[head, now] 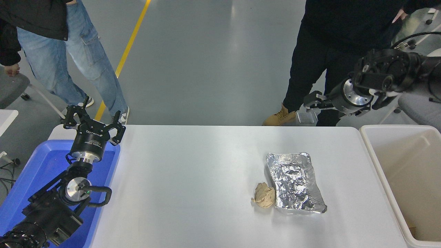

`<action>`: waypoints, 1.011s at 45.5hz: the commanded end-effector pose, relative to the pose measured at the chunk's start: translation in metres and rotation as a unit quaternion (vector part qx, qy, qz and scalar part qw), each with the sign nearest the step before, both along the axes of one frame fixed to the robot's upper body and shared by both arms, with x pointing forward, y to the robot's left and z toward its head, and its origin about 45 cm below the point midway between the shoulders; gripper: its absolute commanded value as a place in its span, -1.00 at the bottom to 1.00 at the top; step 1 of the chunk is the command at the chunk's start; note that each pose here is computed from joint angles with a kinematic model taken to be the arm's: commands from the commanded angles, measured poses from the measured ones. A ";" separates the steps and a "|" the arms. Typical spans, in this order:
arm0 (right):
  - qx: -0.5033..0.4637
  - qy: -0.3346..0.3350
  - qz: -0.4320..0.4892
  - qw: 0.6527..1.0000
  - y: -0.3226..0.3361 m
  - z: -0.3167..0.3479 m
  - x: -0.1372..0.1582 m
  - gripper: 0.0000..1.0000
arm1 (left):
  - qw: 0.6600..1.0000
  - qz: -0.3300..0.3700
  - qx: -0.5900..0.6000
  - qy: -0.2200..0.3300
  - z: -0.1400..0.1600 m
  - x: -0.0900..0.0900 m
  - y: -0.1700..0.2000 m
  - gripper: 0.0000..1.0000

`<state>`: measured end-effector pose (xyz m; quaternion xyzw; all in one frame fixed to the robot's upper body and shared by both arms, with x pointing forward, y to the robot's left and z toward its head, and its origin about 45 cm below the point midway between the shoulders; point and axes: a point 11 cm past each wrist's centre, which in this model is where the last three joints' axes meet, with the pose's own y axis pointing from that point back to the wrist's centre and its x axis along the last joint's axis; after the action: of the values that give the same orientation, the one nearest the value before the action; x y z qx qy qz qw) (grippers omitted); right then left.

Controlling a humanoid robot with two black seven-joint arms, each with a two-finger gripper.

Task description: Pick up paper cup place in dustbin

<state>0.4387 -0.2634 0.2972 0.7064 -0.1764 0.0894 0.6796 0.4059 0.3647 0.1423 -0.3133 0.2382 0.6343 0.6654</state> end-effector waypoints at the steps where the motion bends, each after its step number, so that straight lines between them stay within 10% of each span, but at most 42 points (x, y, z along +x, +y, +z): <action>1: 0.007 0.035 0.034 0.999 0.030 0.032 -0.025 1.00 | 1.000 0.000 0.000 0.000 0.000 0.000 0.000 0.96; 46: 0.034 0.103 0.089 0.990 0.073 0.077 -0.079 1.00 | 1.000 0.001 0.000 0.000 0.000 0.000 0.001 0.96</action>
<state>0.3629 -0.1930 0.3703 0.7461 -0.0499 0.0706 0.6602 0.4056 0.3652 0.1422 -0.3141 0.2378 0.6349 0.6646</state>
